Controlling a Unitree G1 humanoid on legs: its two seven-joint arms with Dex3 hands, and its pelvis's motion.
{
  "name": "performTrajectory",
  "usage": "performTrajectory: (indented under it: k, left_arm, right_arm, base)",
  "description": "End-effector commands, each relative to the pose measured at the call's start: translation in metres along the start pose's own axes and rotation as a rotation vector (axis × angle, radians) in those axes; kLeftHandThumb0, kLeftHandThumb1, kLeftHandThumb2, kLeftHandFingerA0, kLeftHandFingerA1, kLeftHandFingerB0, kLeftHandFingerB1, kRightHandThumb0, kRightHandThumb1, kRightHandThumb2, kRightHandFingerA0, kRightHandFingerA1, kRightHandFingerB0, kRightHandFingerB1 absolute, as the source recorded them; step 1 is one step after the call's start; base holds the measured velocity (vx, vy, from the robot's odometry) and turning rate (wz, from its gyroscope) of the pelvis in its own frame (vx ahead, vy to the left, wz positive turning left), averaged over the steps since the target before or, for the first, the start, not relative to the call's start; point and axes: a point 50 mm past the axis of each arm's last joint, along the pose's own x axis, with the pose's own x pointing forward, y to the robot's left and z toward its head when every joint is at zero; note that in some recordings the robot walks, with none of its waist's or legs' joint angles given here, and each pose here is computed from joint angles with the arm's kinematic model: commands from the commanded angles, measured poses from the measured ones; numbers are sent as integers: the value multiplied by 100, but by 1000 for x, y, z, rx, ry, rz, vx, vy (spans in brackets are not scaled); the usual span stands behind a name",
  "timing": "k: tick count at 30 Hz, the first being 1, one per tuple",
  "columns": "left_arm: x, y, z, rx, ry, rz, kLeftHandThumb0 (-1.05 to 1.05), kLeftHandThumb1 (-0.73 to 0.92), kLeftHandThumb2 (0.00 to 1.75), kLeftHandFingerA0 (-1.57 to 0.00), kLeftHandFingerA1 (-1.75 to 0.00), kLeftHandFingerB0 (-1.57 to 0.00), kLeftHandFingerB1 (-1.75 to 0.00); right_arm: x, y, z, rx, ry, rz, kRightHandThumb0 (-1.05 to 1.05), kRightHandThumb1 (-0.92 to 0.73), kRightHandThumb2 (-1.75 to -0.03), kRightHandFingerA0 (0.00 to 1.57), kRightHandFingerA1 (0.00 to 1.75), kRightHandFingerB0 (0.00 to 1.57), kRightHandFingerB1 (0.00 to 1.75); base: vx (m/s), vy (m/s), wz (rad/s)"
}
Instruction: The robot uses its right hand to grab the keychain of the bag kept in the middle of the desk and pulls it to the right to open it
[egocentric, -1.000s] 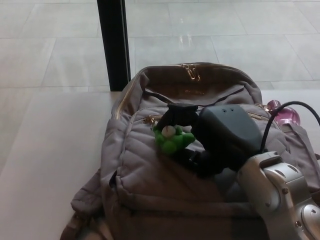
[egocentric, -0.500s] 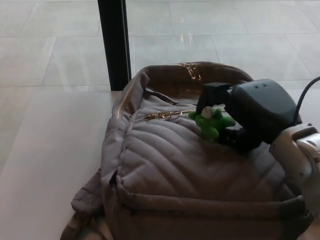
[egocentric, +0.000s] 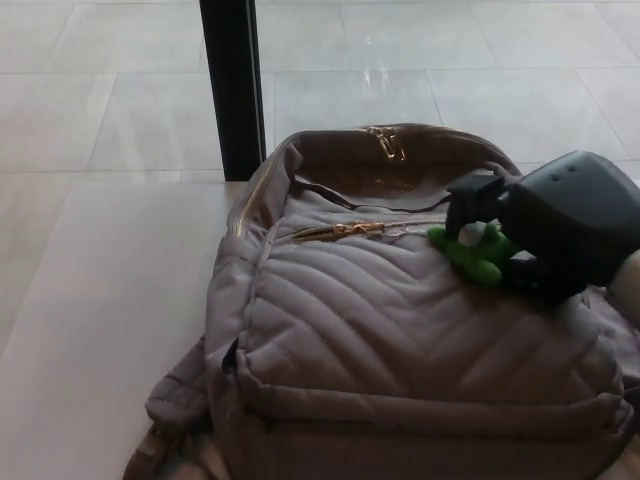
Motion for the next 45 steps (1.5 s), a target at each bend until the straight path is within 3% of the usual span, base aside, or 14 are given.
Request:
performTrajectory:
  k: [1,8,9,10,11,12,23,31,33,35,37,39,40,45]
  left_arm:
    - [-2,5,-4,-30,1,7,-85,92,81,-63,-47,-46,-39]
    - [-5,8,-8,-42,11,15,-85,92,80,-66,-49,-47,-40]
    - [-5,9,-9,-57,15,10,-92,83,91,-62,-56,-42,-45]
    - [-6,10,-10,-56,18,10,-86,92,81,-64,-50,-45,-39]
    - [-5,9,-10,-65,19,16,-86,92,80,-63,-52,-46,-42]
    - [-5,9,-9,-80,23,7,-89,92,80,-59,-50,-45,-43]
    - [-7,12,-12,-66,23,5,-92,92,79,-58,-50,-43,-42]
    - [-9,12,-16,-54,25,4,-87,92,81,-63,-49,-44,-40]
    - [-8,11,-15,-71,29,14,-86,92,80,-62,-49,-45,-39]
    - [-8,10,-15,-44,26,6,-86,92,82,-62,-49,-45,-40]
    - [-8,10,-16,-53,33,0,-87,92,81,-61,-48,-44,-39]
    - [-8,9,-16,-49,33,4,-90,92,79,-60,-50,-46,-43]
    - [-8,10,-17,-46,33,12,-92,92,79,-61,-49,-46,-42]
    - [-10,10,-19,-28,31,0,-87,92,82,-62,-48,-44,-40]
  right_arm:
    - [-17,6,-23,-68,13,15,-26,-42,-108,96,175,75,155]
    - [-41,0,-63,-183,107,43,-23,-53,-101,98,175,79,138]
    - [-44,-2,-69,-198,131,69,-33,-56,-109,122,136,89,107]
    - [-47,-3,-73,-185,148,66,-32,-53,-109,122,136,90,110]
    - [-53,-8,-84,-216,180,72,-22,-56,-88,109,174,72,127]
    - [-54,-10,-87,-234,194,77,-26,-57,-79,92,175,76,132]
    - [-73,-26,-115,-289,278,58,-25,-51,-94,108,175,69,136]
    - [-96,-4,-124,-247,323,91,-24,-59,-80,87,175,71,139]
    - [-96,-1,-118,-142,307,104,-32,-73,-65,84,167,76,102]
    - [-96,2,-111,-125,283,154,-28,-74,-61,75,135,46,48]
    - [-96,3,-105,-85,268,194,-35,-74,-62,61,118,28,38]
    - [-98,6,-98,-48,247,255,-58,-66,-62,6,33,5,21]
    - [-99,8,-95,-50,243,270,-74,-49,-87,0,25,0,17]
    - [-107,7,-93,60,304,296,-98,-57,-96,0,15,0,2]
  base:
    - [0,0,0]
    - [0,0,0]
    - [0,0,0]
    - [0,0,0]
    - [0,0,0]
    - [0,0,0]
    - [0,0,0]
    - [0,0,0]
    - [0,0,0]
    - [0,0,0]
    - [0,0,0]
    - [0,0,0]
    - [0,0,0]
    - [0,0,0]
